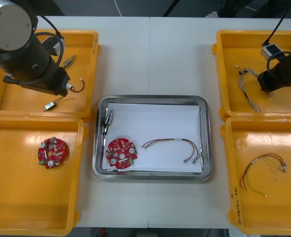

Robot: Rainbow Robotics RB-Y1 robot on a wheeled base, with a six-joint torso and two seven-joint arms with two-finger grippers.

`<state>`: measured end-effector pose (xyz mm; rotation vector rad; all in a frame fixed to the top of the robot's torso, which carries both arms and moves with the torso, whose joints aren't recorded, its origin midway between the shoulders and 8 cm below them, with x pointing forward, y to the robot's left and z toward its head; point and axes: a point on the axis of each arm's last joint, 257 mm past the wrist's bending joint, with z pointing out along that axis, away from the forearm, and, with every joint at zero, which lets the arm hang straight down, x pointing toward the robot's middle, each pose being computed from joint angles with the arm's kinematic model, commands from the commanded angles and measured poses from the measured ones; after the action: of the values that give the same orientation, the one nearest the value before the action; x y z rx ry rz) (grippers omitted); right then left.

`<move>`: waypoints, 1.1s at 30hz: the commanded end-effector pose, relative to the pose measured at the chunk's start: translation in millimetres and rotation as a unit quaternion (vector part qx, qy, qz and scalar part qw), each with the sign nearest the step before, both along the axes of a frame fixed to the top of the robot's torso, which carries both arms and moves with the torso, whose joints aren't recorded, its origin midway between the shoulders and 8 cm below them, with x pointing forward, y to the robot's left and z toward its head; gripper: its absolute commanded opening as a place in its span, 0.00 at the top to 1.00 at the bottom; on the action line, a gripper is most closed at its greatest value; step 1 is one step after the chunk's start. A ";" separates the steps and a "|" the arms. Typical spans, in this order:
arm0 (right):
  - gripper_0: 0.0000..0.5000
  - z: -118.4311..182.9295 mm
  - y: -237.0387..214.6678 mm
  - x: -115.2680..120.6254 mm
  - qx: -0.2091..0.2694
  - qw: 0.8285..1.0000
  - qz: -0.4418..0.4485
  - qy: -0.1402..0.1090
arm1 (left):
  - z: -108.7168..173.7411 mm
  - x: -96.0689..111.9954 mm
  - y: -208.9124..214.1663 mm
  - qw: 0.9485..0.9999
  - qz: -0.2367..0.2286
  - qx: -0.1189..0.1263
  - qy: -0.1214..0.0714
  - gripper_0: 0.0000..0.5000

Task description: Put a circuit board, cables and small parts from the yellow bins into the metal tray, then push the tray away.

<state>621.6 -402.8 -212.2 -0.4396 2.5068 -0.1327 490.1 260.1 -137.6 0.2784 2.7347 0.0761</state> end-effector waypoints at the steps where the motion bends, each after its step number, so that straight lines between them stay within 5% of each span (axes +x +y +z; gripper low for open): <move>1: 1.00 -12.7 13.7 -0.7 0.008 1.000 0.007 0.007 | 29.0 14.5 26.6 0.999 -0.028 0.027 -0.004 0.00; 14: 1.00 36.3 -1.3 -10.9 -0.044 0.999 0.026 0.015 | 31.8 33.7 44.2 0.996 -0.063 0.055 0.043 0.00; 24: 1.00 95.7 4.8 -56.4 -0.030 0.998 0.040 0.049 | 18.5 46.9 48.4 0.988 -0.109 0.081 0.068 0.00; 31: 1.00 126.2 16.6 -92.0 -0.052 0.995 0.061 0.057 | -0.1 58.7 45.2 0.986 -0.118 0.093 0.071 0.00; 33: 1.00 135.8 20.8 -92.5 -0.061 0.995 0.068 0.042 | -4.4 62.6 44.4 0.986 -0.119 0.092 0.067 0.00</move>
<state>534.0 -365.8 -102.3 -0.7102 2.6029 -0.1469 533.6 315.3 -163.4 0.4840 2.9033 0.2111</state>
